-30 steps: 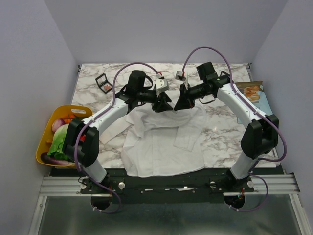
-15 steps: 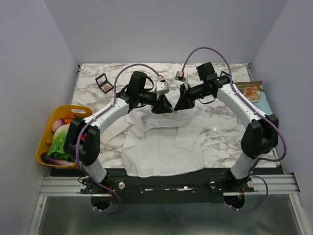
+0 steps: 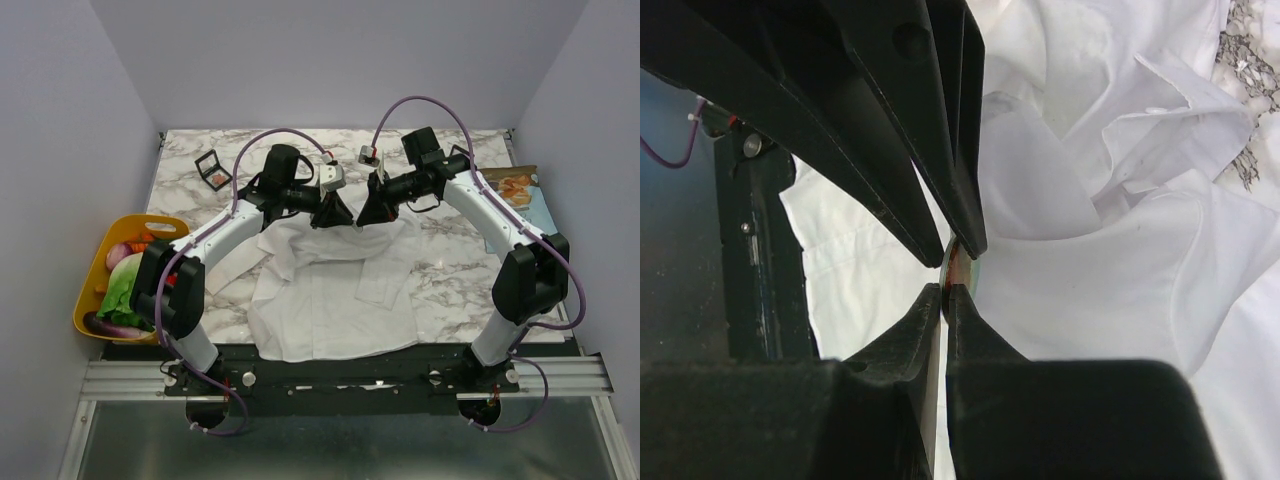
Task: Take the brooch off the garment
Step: Remove the brooch from the clothes.
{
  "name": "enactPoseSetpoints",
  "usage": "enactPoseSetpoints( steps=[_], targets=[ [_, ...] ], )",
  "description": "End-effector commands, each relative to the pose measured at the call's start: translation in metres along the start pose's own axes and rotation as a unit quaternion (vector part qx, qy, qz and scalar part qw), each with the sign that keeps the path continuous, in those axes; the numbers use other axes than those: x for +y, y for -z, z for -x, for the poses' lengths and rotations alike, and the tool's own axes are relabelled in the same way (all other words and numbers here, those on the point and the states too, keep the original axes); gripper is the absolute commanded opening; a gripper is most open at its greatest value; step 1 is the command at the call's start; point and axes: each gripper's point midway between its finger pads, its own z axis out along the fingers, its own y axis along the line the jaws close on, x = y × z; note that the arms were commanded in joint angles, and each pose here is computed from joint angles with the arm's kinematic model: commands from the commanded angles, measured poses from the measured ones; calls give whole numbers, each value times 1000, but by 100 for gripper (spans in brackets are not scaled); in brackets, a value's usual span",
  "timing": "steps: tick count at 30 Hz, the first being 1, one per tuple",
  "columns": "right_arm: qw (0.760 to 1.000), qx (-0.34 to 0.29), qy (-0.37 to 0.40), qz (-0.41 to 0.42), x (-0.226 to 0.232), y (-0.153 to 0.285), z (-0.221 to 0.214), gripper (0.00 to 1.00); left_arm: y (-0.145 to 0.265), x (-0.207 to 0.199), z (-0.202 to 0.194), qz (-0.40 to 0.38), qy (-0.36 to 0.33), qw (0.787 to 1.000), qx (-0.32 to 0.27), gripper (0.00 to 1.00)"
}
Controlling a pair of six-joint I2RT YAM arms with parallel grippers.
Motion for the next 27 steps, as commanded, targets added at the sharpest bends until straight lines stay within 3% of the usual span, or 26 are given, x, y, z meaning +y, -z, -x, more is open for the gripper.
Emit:
enactPoseSetpoints(
  steps=[1, 9, 23, 27],
  targets=[
    [1000, 6, -5, -3, -5, -2, -6, 12, -2, -3, -5, -18, 8, 1000, -3, 28],
    [1000, 8, -6, -6, -7, -3, -8, 12, -3, -6, -12, -28, 19, 999, 7, 32],
    [1000, 11, -12, -6, -9, -5, -10, 13, -5, -2, -10, -19, 21, 1000, -5, 20],
    [1000, 11, -10, -6, -9, -4, -9, 13, -6, -2, -11, -22, 24, 999, -5, 4]
  ],
)
